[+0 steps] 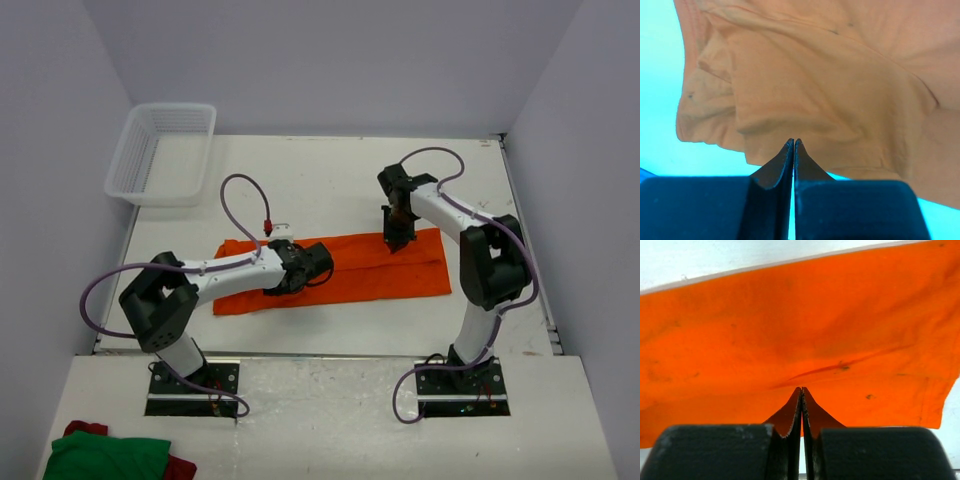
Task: Fold and stack the t-shirts
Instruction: Rotate the tshirt 90 degrees
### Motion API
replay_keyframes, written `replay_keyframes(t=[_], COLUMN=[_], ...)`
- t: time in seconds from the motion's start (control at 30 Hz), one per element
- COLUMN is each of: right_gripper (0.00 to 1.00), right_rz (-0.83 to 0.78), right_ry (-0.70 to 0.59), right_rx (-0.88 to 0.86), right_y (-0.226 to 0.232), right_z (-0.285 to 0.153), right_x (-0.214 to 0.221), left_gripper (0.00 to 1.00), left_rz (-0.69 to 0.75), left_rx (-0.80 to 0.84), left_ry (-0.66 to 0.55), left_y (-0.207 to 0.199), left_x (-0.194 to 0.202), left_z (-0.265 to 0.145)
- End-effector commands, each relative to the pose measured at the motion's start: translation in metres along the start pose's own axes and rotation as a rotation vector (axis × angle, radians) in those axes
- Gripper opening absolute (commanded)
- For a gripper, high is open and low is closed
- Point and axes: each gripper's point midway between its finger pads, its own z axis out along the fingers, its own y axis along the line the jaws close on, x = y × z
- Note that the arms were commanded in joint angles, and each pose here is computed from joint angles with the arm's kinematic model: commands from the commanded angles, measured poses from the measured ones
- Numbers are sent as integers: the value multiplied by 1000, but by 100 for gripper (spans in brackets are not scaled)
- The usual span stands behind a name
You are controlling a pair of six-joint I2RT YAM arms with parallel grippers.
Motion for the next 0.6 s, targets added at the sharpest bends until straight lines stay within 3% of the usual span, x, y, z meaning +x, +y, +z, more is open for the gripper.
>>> replay_keyframes(t=[0.0,0.57], right_gripper=[0,0], right_rz=[-42,-124], right_ry=[-30,0], right_rx=[-37,-39], right_y=[18,38], right_z=[-4,13], right_x=[-6,30], left_gripper=[0,0], left_rz=[-43,-101], left_rx=[-49,-48], left_ry=[-51,18], left_y=[9,14], left_x=[-20,-62], left_z=[4,69])
